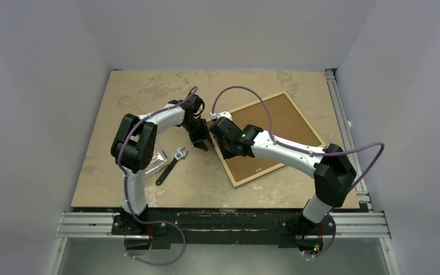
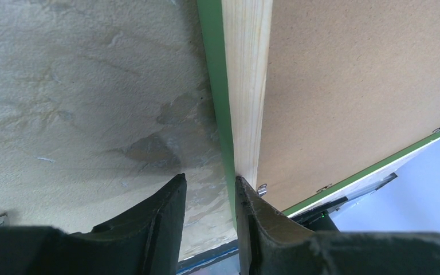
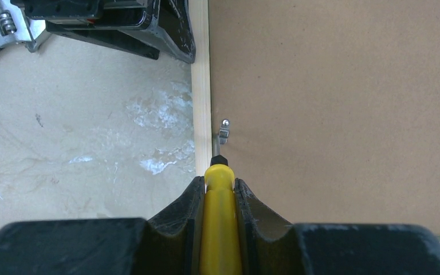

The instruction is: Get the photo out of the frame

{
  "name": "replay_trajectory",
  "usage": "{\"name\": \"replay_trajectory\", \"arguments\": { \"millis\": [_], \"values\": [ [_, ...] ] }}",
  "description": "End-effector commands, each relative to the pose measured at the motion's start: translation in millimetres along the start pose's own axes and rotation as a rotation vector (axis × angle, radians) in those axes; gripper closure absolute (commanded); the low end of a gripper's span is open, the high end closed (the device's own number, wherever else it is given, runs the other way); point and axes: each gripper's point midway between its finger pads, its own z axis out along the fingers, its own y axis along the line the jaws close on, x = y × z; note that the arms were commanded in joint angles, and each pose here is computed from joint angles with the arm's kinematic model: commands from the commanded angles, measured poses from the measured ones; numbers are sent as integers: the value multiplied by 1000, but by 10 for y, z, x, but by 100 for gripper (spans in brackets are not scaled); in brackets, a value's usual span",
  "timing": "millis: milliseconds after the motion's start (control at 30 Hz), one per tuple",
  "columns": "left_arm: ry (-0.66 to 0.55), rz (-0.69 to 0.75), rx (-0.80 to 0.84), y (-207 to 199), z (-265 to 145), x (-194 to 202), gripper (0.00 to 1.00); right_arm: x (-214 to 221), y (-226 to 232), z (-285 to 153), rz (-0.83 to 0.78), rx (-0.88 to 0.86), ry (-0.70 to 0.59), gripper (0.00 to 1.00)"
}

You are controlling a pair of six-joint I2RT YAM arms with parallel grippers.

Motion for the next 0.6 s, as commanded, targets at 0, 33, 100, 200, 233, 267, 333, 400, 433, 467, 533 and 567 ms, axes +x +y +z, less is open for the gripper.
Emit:
{"name": "replay_trajectory", "arguments": {
  "millis": [0,33,100,200,233,267,333,400,433,467,533,567],
  "values": [
    [-39,15,-62,116,89,-117,65,147,-9,-134,-31,-24,67,100],
    [-39,14,-62,117,87,-117,65,158,5,-136,-33,-33,72,100],
    [-40,14,-63,118,88,-120,65,183,27,-130,-41,-47,83,100],
    [-43,15,-63,116,82,-127,65,198,-102,-109,-74,45,101,100],
    [-41,15,-63,115,86,-122,65,226,-174,-110,-83,92,112,100],
    [-40,14,-62,114,86,-120,65,206,-221,-122,-84,123,108,100],
    [-40,16,-58,103,79,-121,65,150,-234,-167,-71,130,84,100],
    [-42,25,-53,90,64,-124,63,62,-190,-260,-39,95,45,100],
    [-45,28,-50,83,52,-127,63,22,-170,-319,-26,75,26,100],
    [-45,34,-44,66,35,-122,63,-13,-153,-378,-6,55,6,100],
    [-42,46,-9,-1,-7,-109,61,-91,-79,-536,37,-21,-44,100],
    [-48,58,13,-46,-39,-109,61,-114,-76,-581,51,-41,-70,100]
  ]
}}
